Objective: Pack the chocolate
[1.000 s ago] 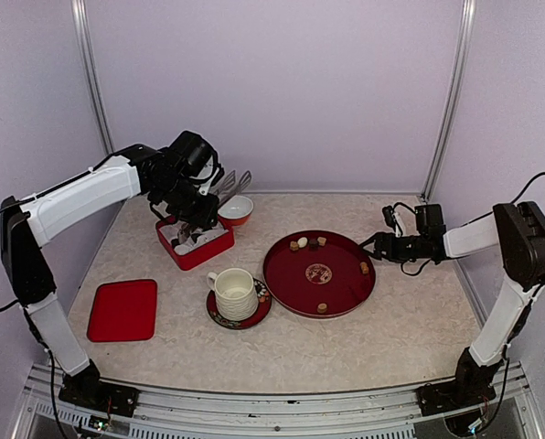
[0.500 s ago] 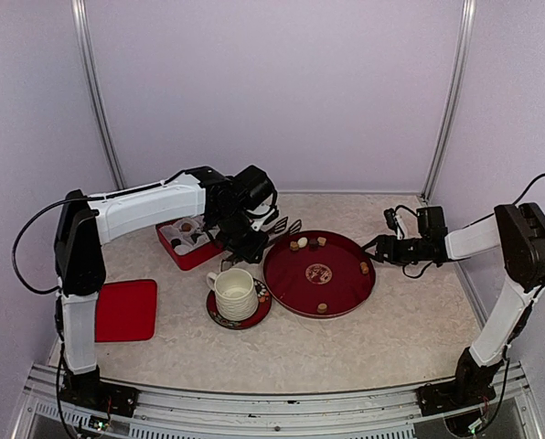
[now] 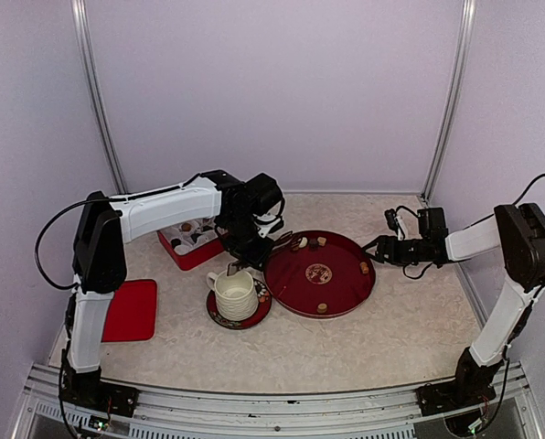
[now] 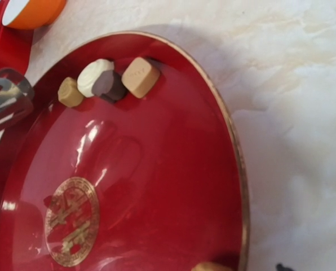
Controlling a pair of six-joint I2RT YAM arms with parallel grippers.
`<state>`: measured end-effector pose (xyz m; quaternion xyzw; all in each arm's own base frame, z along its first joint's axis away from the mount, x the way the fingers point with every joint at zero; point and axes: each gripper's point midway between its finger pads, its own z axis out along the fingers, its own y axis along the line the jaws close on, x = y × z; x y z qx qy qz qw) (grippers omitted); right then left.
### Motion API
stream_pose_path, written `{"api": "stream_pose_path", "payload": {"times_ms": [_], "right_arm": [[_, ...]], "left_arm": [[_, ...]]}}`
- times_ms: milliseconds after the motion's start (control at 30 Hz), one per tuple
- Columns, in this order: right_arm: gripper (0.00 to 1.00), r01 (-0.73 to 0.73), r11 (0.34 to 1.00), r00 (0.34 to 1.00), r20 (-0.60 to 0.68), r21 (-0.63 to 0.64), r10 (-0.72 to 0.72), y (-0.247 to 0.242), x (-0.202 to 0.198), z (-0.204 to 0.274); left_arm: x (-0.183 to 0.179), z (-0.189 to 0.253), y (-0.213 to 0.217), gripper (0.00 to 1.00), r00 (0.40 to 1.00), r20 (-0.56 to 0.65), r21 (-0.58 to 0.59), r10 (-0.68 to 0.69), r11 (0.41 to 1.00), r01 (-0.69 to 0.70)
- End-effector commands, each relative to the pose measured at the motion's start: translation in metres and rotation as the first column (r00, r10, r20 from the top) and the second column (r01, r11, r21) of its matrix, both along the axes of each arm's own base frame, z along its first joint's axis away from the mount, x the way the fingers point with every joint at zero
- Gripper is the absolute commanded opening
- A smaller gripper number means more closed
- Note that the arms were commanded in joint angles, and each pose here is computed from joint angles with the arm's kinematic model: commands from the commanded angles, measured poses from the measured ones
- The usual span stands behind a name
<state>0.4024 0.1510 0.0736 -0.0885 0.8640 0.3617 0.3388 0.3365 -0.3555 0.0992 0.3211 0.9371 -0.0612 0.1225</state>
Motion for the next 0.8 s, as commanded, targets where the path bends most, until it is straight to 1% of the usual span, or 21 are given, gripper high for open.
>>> {"api": "stream_pose_path", "payload": {"times_ms": [0, 267, 400, 767], "right_arm": [[0.8, 0.003, 1.0, 1.0, 0.011, 0.014, -0.004, -0.003, 0.0, 0.001], [0.8, 0.005, 1.0, 1.0, 0.009, 0.015, -0.005, -0.005, 0.001, 0.0], [0.79, 0.005, 1.0, 1.0, 0.008, 0.016, -0.005, -0.005, 0.0, 0.0], [0.79, 0.006, 1.0, 1.0, 0.004, 0.022, -0.006, -0.005, 0.002, -0.002]], "left_arm": [[0.003, -0.007, -0.004, 0.31, 1.0, -0.022, 0.002, 0.013, 1.0, -0.013], [0.016, -0.015, -0.003, 0.32, 0.999, -0.014, 0.015, 0.031, 0.999, -0.031], [0.02, -0.024, 0.002, 0.32, 0.999, -0.01, 0.051, 0.036, 0.998, -0.036], [0.025, -0.031, -0.004, 0.32, 1.0, -0.011, 0.05, 0.027, 0.998, -0.027]]}}
